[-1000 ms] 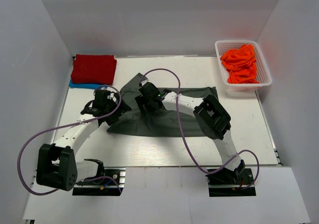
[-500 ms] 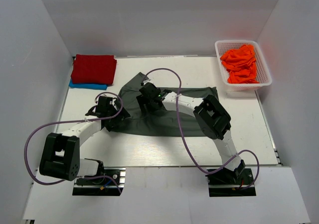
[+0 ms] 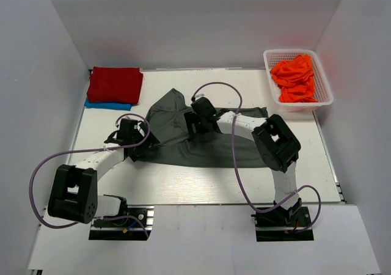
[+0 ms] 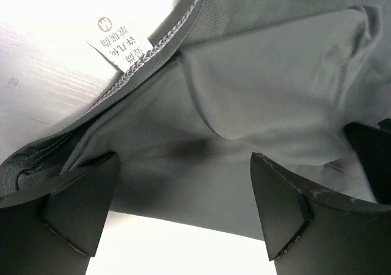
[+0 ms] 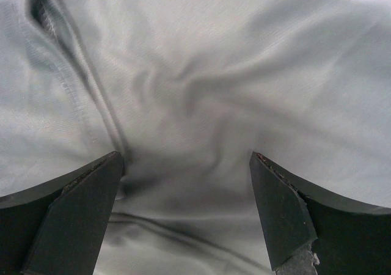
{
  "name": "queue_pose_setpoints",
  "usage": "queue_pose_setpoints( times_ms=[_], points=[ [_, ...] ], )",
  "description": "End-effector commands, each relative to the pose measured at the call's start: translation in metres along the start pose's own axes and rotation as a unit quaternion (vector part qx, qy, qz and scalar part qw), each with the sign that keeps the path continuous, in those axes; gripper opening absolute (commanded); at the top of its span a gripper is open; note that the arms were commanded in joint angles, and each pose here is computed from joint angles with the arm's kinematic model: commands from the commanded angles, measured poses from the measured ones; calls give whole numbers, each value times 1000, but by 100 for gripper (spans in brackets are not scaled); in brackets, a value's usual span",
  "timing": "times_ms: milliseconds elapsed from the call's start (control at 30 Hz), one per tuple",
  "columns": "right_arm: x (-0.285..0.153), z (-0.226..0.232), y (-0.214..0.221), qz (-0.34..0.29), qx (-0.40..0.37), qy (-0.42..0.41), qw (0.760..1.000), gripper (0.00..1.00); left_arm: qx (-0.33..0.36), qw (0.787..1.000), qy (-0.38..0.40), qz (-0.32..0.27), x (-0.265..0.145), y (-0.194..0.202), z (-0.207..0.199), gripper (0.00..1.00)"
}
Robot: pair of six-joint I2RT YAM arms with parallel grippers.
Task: Fold and stack the t-shirts
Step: Fold the flattened tshirt in 1/3 of the way, then grap the side of the flattened tshirt furthest away from the robot with both arms
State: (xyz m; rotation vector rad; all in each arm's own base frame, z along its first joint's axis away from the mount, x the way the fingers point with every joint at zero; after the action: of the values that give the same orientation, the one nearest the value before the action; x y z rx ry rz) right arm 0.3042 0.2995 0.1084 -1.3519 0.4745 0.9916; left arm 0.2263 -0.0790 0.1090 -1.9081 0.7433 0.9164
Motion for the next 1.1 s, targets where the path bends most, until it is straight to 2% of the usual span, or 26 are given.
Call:
queue_pose_setpoints(
  times_ms=[0,233,333,467,533,600,633,767,800,833,900,967,1000,1033,1067],
  points=[
    [-12,2,-24,-47,-2,-60,997,90,-2,989,-94,114,8,50,40,100],
    [-20,-8,-46,-79,-8,-90,993,90,-2,988,-102,117,1,51,42,100],
    [-35,-9,-59,-98,-2,-100,990,90,3,993,-82,89,-9,35,30,100],
    [-56,-13,-68,-120,14,-85,989,90,22,998,-36,47,-31,4,3,100],
    [-77,-22,-76,-143,41,-70,986,90,58,998,3,6,-46,-25,-21,100],
    [-85,-38,-79,-157,83,-13,984,90,100,993,54,-27,-59,-57,-47,100],
    [-91,-55,-80,-153,114,27,981,90,105,993,56,-30,-61,-66,-53,100],
    [-103,-88,-80,-148,165,90,971,90,147,986,62,-57,-56,-127,-94,100],
    [-103,-93,-78,-149,172,108,968,90,156,986,40,-30,-27,-132,-95,100],
    [-104,-104,-78,-141,192,128,963,90,157,985,50,-51,-28,-156,-113,100],
    [-102,-120,-77,-133,214,147,956,90,183,982,40,-34,8,-179,-127,100],
    [-97,-126,-76,-122,223,146,956,90,191,980,29,-41,33,-197,-137,100],
    [-97,-133,-81,-125,232,147,953,90,197,980,25,-23,43,-200,-139,100],
    [-94,-137,-80,-119,235,154,952,90,209,976,33,-53,40,-222,-153,100],
    [-91,-142,-81,-111,236,160,952,90,209,977,12,-33,71,-220,-149,100]
  ],
)
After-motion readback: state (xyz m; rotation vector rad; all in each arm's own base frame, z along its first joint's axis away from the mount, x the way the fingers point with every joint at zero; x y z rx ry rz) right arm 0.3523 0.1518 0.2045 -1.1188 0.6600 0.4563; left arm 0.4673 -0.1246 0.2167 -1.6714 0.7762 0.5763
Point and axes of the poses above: each gripper's point midway between its finger pads, its own x axis out along the fingers, its own z axis along the line the jaws close on, y = z × x, the point moved 10 cm from there along -x, back along the fingers, and after that the axes turned 12 degrees about x, right-handed, at the moved point
